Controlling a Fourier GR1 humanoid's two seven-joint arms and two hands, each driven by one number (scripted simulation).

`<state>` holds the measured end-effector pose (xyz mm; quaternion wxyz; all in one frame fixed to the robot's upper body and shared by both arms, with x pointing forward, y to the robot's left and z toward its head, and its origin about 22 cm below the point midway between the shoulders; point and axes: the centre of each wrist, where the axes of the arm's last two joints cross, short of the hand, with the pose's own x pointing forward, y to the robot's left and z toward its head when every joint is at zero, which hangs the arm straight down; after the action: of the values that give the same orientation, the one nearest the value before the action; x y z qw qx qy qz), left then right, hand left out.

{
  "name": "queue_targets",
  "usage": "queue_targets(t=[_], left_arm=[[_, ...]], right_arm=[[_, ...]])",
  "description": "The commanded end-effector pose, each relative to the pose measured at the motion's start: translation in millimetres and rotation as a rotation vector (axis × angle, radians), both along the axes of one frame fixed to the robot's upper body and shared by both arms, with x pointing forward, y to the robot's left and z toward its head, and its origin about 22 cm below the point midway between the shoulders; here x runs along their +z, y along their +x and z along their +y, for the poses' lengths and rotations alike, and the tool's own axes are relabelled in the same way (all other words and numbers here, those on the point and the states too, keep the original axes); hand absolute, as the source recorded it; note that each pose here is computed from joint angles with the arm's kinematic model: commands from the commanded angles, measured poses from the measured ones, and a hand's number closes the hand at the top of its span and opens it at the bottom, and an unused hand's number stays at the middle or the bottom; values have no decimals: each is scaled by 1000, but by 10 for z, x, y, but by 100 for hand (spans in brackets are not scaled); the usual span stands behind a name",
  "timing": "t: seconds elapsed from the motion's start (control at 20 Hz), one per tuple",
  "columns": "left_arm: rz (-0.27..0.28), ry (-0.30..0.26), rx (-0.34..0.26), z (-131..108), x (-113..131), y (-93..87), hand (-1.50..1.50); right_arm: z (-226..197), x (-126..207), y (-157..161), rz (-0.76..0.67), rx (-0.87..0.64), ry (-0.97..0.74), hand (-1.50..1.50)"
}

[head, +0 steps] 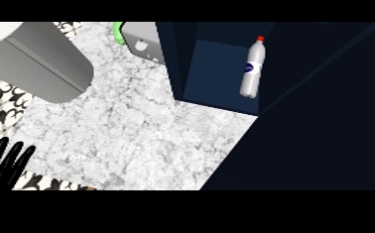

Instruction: Pick up the bottled water, place it into the cabinet and close the cabinet

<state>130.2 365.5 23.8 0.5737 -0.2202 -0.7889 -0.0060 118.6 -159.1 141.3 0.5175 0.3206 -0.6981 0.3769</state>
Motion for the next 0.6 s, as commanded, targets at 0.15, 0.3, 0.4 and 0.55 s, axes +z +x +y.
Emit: queue_targets(t=[0.15, 0.3, 0.4, 0.55], left_arm=[[-19, -28, 6, 51, -5, 11, -150], [-29, -19, -4, 80, 65, 29, -150], [-6, -22, 0, 117, 50, -12, -150], [-3, -20, 16, 196, 79, -6, -150]], right_arm=[[249, -95, 399, 177, -103, 128, 150], [350, -115, 571, 251, -19, 153, 150], [309, -187, 815, 293, -66, 147, 150], [271, -171, 1200, 277, -188, 132, 150]])
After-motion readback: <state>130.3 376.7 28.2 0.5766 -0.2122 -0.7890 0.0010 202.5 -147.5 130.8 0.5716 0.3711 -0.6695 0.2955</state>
